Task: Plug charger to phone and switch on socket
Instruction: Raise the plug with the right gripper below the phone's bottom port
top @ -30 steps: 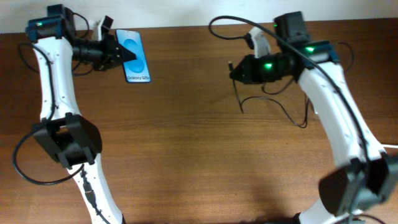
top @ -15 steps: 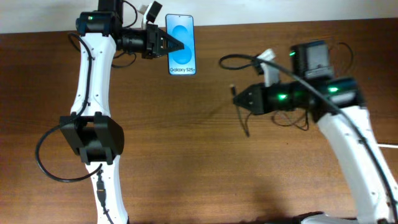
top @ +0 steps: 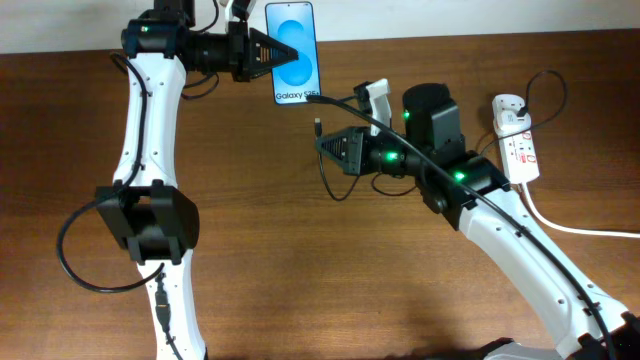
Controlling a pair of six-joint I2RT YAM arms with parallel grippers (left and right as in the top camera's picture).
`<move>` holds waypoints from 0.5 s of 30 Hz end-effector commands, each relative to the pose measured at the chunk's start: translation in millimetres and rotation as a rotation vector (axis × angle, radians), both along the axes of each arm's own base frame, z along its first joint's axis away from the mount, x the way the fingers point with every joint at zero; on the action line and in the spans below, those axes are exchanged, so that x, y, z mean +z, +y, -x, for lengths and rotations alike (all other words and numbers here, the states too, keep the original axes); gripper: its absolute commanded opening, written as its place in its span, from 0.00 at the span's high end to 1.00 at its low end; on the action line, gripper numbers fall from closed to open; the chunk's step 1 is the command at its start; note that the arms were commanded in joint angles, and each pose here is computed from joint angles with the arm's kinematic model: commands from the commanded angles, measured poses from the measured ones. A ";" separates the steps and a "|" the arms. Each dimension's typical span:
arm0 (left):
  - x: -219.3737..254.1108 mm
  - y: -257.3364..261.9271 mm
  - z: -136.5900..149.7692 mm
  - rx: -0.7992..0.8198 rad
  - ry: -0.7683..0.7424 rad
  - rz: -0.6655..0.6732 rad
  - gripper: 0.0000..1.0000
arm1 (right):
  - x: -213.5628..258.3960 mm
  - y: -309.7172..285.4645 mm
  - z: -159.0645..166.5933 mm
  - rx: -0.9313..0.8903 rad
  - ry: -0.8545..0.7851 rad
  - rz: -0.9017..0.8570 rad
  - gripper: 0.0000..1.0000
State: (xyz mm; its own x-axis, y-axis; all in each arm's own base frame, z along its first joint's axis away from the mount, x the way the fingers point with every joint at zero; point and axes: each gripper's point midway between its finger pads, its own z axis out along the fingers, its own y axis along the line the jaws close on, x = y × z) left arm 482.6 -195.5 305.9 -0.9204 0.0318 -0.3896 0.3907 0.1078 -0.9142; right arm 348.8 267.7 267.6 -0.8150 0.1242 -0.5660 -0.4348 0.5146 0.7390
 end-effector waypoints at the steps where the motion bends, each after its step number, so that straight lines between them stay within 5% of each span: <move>1: 26.7 1.1 11.3 -0.029 0.011 0.063 1.00 | 5.8 4.5 -6.2 -0.054 -0.009 -0.013 0.96; 15: 28.9 -18.8 17.3 -0.072 -0.007 0.067 1.00 | 5.3 5.0 -13.3 -0.086 0.006 -0.030 0.96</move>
State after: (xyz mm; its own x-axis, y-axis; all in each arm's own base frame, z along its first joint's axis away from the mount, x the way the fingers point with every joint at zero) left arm 476.8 -213.4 311.0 -0.9276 0.0614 -0.3685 0.3724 0.0741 -0.9251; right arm 361.2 270.0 277.1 -0.7987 0.2119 -0.5632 -0.3934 0.5242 0.7552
